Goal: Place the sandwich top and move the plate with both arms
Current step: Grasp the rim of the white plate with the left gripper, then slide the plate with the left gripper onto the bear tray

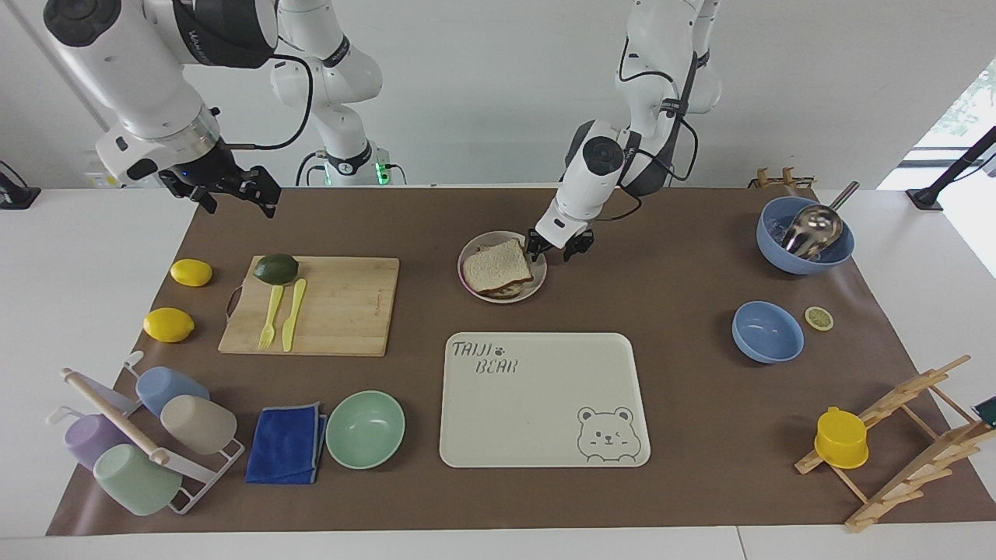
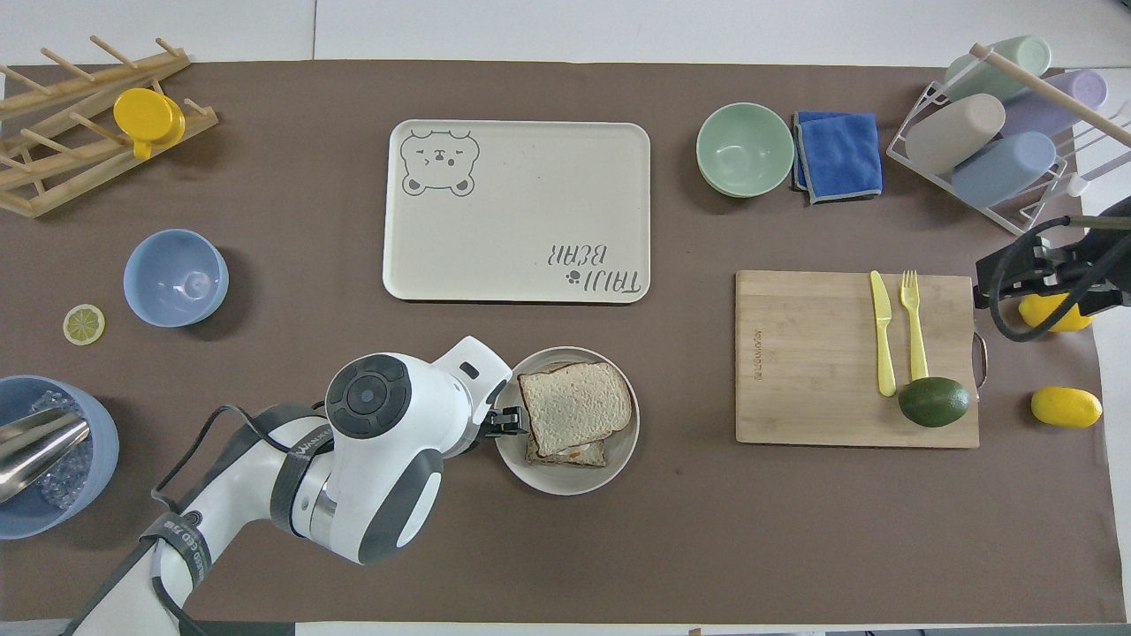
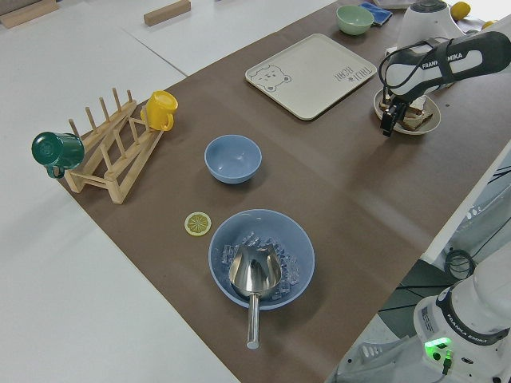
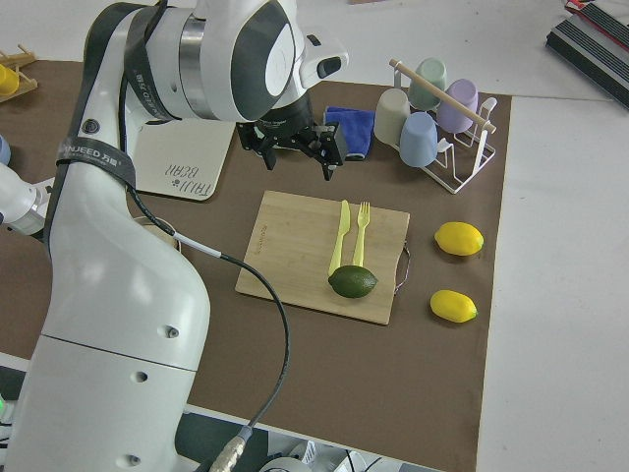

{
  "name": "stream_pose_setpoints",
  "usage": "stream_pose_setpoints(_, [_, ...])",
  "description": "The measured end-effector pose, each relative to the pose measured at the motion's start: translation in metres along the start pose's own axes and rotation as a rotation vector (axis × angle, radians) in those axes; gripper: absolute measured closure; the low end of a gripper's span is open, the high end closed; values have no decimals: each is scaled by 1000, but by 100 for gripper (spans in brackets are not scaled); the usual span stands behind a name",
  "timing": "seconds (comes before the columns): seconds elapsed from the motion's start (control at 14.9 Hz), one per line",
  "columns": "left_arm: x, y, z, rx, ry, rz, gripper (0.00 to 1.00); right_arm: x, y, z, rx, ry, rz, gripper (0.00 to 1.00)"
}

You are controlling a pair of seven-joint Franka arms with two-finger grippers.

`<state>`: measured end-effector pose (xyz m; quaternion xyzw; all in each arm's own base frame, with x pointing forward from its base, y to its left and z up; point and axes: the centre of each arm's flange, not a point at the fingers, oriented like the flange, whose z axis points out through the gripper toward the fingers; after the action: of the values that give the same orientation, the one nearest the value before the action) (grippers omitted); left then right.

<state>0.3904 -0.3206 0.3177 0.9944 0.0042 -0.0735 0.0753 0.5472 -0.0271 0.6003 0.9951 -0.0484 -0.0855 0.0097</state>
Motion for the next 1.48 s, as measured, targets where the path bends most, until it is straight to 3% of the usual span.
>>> stream_pose_setpoints(0.13, [-2,1,1,-12,-9,-13,37,0,6,0,2,0,-1,0])
stream_pose_setpoints(0.54, [-6,2,7,-23,-10,-31,47,0,37,1,12,-3,16,0])
stream_pose_setpoints(1.01, [-7,0,19,-37,1,-49,62,-1,35,-3,14,6,3,0])
stream_pose_setpoints(1.21, [-5,2,13,-50,10,-52,93,-3,53,-6,30,14,14,0])
stream_pose_setpoints(1.48, [-1,-3,12,-52,12,-66,93,-2,40,-7,29,15,-17,0])
